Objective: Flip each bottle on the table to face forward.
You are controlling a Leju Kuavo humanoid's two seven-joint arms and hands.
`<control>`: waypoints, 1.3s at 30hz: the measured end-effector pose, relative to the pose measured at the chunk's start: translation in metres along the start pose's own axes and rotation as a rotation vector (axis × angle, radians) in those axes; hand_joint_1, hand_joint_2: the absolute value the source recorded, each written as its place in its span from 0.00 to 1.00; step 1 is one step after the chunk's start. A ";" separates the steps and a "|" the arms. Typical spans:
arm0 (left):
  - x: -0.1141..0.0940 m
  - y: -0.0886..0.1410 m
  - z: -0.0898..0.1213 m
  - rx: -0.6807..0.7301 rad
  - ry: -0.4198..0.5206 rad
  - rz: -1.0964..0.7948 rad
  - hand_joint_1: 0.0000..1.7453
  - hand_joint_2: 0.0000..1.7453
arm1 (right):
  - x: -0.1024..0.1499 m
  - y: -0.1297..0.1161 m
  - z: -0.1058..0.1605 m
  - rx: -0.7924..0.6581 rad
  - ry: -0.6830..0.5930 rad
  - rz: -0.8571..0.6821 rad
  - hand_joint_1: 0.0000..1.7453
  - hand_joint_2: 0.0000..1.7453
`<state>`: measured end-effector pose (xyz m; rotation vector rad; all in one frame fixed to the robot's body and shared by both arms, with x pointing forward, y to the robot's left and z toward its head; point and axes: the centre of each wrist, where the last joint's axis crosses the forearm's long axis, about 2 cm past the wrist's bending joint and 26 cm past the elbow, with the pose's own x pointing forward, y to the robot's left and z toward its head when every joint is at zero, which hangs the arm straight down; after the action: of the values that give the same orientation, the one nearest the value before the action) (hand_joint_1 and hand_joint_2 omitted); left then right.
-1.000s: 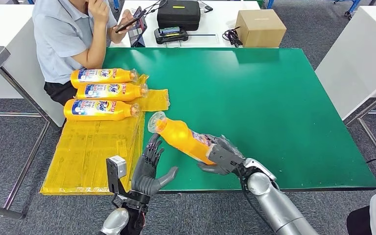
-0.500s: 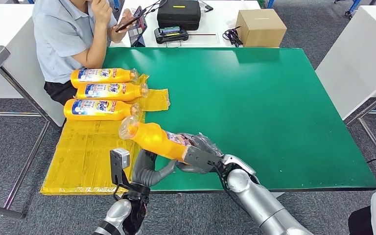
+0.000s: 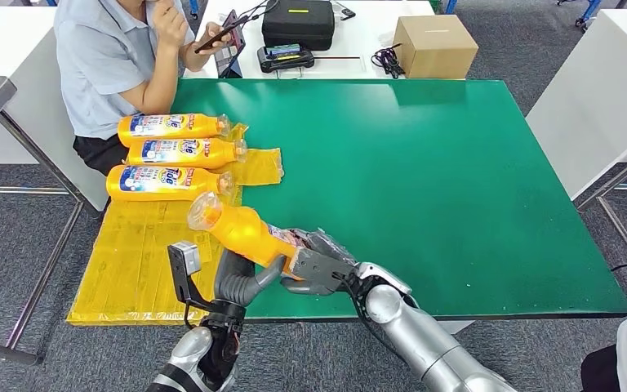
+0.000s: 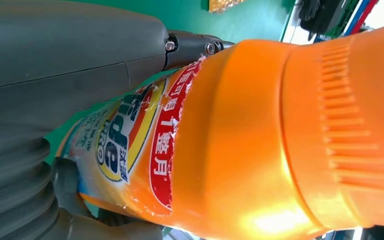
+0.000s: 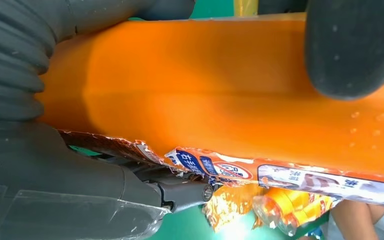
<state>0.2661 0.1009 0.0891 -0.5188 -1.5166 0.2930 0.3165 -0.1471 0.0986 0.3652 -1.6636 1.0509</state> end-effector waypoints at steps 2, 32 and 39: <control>0.000 0.000 0.000 0.006 -0.003 0.002 0.97 1.00 | -0.001 0.002 0.000 0.004 0.003 -0.003 1.00 1.00; 0.013 -0.001 0.005 0.037 -0.089 0.071 1.00 1.00 | -0.001 0.009 -0.008 -0.017 0.008 -0.019 0.00 1.00; 0.023 -0.002 0.005 0.062 -0.142 0.100 1.00 1.00 | 0.001 0.013 -0.012 -0.023 0.007 -0.020 0.00 1.00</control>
<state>0.2625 0.1114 0.1101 -0.5340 -1.6163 0.4612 0.3143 -0.1305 0.0934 0.3620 -1.6618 1.0167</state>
